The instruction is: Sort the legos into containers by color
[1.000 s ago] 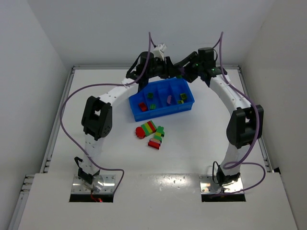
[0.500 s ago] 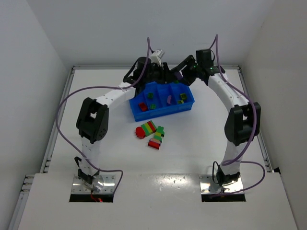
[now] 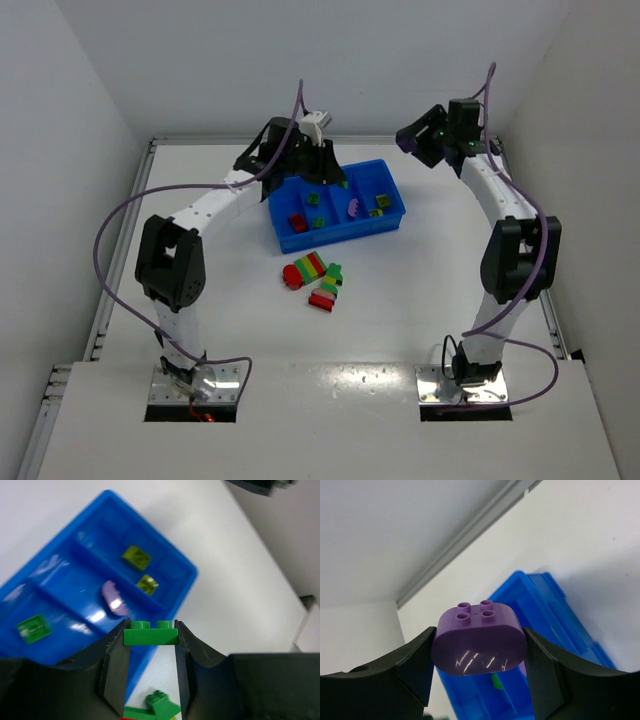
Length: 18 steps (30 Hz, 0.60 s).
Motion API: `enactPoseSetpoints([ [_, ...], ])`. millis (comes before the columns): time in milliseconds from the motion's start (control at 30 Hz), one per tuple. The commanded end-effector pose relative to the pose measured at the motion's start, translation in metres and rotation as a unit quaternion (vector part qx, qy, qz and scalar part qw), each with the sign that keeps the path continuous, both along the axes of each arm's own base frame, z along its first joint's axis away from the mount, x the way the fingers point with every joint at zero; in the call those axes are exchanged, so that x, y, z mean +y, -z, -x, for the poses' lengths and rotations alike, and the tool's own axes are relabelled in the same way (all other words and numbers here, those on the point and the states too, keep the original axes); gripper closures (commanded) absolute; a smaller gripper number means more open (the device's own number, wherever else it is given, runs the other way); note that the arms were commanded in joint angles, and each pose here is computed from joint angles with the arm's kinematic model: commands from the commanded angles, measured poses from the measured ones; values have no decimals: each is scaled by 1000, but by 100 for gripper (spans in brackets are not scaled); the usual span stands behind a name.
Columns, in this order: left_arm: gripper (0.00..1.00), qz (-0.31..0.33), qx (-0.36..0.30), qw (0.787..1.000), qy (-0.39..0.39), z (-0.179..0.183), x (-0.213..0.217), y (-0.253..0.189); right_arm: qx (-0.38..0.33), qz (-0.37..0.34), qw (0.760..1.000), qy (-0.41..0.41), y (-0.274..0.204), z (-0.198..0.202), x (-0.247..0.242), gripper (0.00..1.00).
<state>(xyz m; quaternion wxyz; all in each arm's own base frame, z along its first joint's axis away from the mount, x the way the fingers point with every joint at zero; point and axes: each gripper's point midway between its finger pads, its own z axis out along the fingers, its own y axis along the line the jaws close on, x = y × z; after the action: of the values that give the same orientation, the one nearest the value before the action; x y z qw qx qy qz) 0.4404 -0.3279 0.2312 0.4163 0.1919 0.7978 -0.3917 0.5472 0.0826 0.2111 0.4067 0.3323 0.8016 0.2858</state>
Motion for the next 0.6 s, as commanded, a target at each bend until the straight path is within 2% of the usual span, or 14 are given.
enactPoseSetpoints([
  [0,100,-82,-29,995,-53,-17,34,-11,-63,30,995,-67,-32,14,18,100],
  [133,100,-166,26,980,-104,-38,53,44,-84,77,980,-162,-24,32,40,100],
  [333,100,-193,50,972,-123,-49,58,72,-123,120,954,-246,-25,47,57,100],
  [500,100,-216,65,964,-141,-54,68,94,-135,132,947,-260,-29,49,59,100],
  [567,95,-221,73,963,-139,-53,69,101,-140,139,943,-268,-29,50,59,100],
])
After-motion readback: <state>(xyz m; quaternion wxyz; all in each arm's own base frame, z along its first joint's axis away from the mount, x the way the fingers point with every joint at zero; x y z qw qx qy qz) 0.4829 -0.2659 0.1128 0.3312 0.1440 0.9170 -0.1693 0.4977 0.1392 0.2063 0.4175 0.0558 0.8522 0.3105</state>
